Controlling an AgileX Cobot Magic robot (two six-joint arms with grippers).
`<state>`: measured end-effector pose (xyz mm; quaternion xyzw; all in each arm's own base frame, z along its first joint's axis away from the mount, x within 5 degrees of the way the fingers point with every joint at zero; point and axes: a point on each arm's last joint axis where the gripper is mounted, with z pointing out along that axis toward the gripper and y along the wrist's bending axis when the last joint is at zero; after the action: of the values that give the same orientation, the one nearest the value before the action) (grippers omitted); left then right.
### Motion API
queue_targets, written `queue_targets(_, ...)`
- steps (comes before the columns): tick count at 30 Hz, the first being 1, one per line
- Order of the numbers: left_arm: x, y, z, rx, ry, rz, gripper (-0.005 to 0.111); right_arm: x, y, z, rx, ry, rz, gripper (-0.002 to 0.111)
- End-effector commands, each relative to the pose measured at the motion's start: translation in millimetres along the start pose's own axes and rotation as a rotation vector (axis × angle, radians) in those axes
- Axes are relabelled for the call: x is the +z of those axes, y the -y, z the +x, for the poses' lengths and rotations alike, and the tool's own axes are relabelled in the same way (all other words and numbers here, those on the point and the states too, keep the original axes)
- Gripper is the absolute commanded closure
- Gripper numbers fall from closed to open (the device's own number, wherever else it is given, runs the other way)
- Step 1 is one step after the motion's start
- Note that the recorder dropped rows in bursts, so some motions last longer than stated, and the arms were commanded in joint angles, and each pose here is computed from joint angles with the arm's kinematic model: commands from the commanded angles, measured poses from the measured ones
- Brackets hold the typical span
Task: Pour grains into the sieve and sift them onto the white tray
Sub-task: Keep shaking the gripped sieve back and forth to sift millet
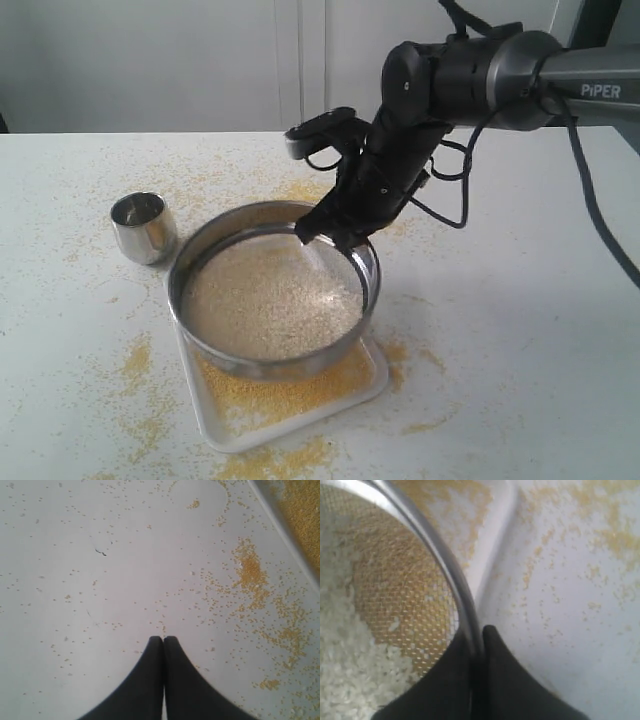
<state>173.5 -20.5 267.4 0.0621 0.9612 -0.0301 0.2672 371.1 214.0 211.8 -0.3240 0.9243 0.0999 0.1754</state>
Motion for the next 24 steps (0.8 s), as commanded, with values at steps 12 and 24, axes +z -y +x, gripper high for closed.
queue_targets(12,-1,-0.3,2,-0.008,-0.002,0.001,0.106,-10,-4,-9,-0.131,0.059,-0.005,0.108)
queue_targets(24,-1,-0.3,2,-0.008,-0.002,0.001,0.106,-9,7,-16,0.350,0.159,-0.045,0.108)
